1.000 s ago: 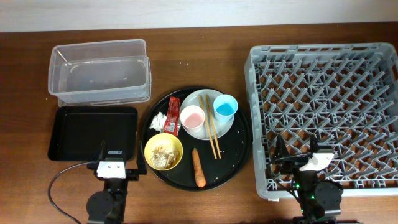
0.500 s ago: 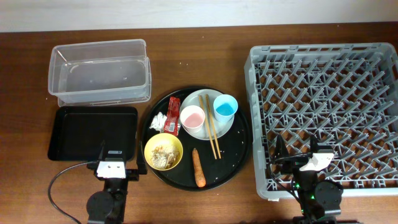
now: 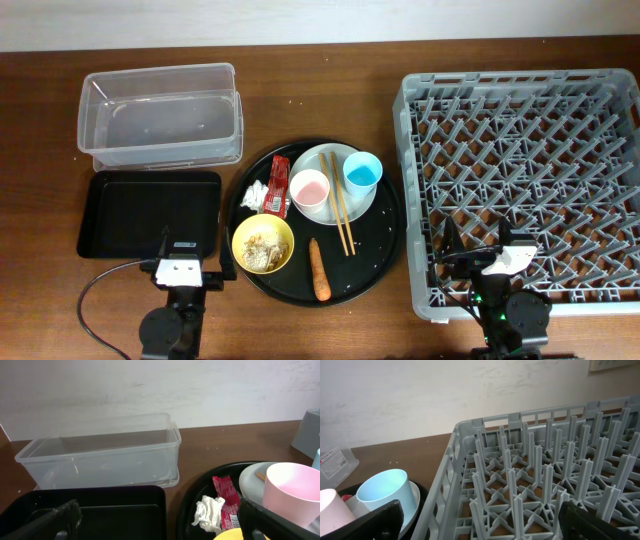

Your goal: Sort waste into correct bins and load items into the dishwasher rack

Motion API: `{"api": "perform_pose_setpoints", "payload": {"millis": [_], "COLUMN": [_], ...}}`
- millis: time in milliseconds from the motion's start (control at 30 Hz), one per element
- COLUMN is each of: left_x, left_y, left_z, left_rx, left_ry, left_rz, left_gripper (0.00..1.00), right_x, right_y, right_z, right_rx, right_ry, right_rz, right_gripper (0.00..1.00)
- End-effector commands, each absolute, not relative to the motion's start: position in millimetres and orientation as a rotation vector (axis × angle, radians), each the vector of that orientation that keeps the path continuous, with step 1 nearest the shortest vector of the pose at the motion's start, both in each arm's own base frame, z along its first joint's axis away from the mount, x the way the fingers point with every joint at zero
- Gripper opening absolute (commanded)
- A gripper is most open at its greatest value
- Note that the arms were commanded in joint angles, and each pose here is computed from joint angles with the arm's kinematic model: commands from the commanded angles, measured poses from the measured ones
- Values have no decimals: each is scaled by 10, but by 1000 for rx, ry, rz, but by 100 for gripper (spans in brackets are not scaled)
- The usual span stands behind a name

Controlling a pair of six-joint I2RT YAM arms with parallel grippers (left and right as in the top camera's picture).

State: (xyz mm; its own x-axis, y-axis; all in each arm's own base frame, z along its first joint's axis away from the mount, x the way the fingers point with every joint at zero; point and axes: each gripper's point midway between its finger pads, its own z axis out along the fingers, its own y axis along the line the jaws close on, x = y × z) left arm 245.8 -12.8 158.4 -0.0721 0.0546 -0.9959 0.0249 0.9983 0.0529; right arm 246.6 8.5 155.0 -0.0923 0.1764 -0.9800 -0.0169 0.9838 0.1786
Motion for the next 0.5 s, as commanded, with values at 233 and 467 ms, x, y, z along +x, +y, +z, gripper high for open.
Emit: {"api": "perform_pose_setpoints", "payload": {"millis": [233, 467], "left_x": [2456, 2457], "left_y": [-150, -150], "left_z": [1567, 1577], "left_rx": [84, 83], "left_ry": [1647, 1643], "left_rz": [28, 28], "left_gripper": [99, 99], "right_x": [2466, 2466], "right_y": [59, 59], "right_z": [1522, 1522], "right_rx": [133, 133], "right_ry": [1661, 1661], "right_rz": [152, 152], "right_gripper": [98, 99]}}
